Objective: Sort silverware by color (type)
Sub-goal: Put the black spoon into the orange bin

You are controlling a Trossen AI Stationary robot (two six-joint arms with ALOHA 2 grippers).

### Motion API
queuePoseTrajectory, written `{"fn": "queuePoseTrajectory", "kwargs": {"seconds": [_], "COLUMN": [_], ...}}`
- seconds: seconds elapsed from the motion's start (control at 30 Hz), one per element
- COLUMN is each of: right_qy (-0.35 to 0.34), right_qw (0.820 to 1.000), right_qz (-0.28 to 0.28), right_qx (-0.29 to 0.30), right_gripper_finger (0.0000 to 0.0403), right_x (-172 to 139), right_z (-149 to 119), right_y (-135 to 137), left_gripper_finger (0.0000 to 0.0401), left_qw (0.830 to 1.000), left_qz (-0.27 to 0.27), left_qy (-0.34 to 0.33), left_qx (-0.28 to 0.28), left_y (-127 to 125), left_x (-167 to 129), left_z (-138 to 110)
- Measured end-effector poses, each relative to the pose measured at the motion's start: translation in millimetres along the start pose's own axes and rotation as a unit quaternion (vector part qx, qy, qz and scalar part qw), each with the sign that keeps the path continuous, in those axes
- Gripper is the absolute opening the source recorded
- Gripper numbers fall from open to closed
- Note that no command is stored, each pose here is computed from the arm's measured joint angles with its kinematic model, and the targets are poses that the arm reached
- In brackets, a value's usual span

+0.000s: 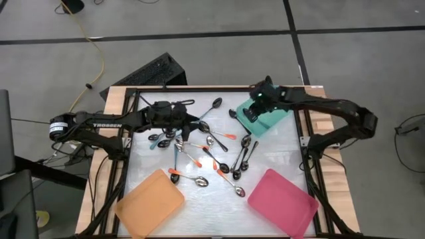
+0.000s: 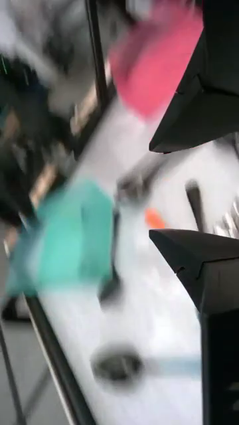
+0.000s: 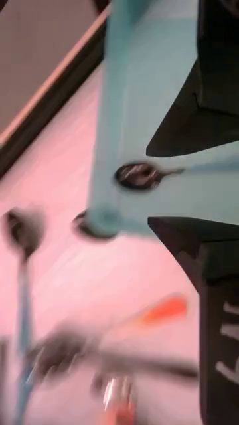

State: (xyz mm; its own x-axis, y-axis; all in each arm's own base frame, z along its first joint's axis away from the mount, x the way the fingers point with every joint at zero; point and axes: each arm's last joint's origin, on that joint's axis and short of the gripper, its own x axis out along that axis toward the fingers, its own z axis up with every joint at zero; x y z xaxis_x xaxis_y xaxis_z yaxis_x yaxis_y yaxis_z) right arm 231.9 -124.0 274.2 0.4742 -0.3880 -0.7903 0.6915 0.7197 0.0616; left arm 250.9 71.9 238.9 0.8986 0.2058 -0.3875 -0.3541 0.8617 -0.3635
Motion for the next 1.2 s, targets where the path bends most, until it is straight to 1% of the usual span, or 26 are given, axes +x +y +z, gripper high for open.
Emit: {"fn": "queuePoseTrajectory", "kwargs": {"seconds": [0.03, 0.13, 0.17, 0.3, 0.4, 0.47, 0.57, 0.67, 0.73, 0.77, 0.9, 1.1, 1.2], "right_qy": [-0.015, -0.052, -0.064, -0.089, -0.100, -0.104, -0.105, -0.103, -0.103, -0.103, -0.100, -0.096, -0.095], "right_qw": [1.000, 0.998, 0.997, 0.994, 0.992, 0.991, 0.990, 0.990, 0.990, 0.990, 0.990, 0.989, 0.989], "right_qz": [0.015, 0.036, 0.043, 0.064, 0.077, 0.083, 0.090, 0.093, 0.095, 0.096, 0.102, 0.109, 0.108], "right_qx": [0.007, 0.019, 0.018, 0.008, 0.002, -0.002, -0.008, -0.012, -0.013, -0.015, -0.021, -0.030, -0.031], "right_gripper_finger": [0.0163, 0.0162, 0.0163, 0.0162, 0.0162, 0.0162, 0.0162, 0.0162, 0.0162, 0.0162, 0.0162, 0.0162, 0.0162], "right_x": [-9, -33, -40, -58, -67, -70, -72, -73, -73, -73, -74, -75, -75], "right_z": [2, 4, 4, 0, -3, -4, -6, -6, -7, -7, -9, -11, -12], "right_y": [1, 4, 6, 11, 14, 16, 19, 21, 22, 23, 27, 31, 31], "left_gripper_finger": [0.0183, 0.0183, 0.0183, 0.0183, 0.0182, 0.0182, 0.0182, 0.0182, 0.0182, 0.0182, 0.0182, 0.0182, 0.0182], "left_qw": [1.000, 0.997, 0.996, 0.994, 0.993, 0.992, 0.989, 0.981, 0.976, 0.974, 0.968, 0.953, 0.946], "left_qz": [0.023, 0.080, 0.088, 0.092, 0.101, 0.095, 0.077, 0.048, 0.026, 0.023, 0.032, -0.035, -0.055], "left_qy": [0.005, 0.014, 0.017, 0.028, 0.027, 0.034, 0.065, 0.104, 0.118, 0.124, 0.143, 0.155, 0.161], "left_qx": [0.002, 0.003, 0.006, 0.050, 0.062, 0.072, 0.109, 0.155, 0.180, 0.187, 0.204, 0.257, 0.276], "left_y": [2, 7, 8, 7, 4, 1, -8, -18, -25, -29, -38, -52, -54], "left_x": [0, -1, -1, -1, 0, 4, 16, 32, 44, 49, 70, 93, 100], "left_z": [-2, -6, -7, -9, -11, -14, -27, -41, -47, -49, -52, -51, -52]}}
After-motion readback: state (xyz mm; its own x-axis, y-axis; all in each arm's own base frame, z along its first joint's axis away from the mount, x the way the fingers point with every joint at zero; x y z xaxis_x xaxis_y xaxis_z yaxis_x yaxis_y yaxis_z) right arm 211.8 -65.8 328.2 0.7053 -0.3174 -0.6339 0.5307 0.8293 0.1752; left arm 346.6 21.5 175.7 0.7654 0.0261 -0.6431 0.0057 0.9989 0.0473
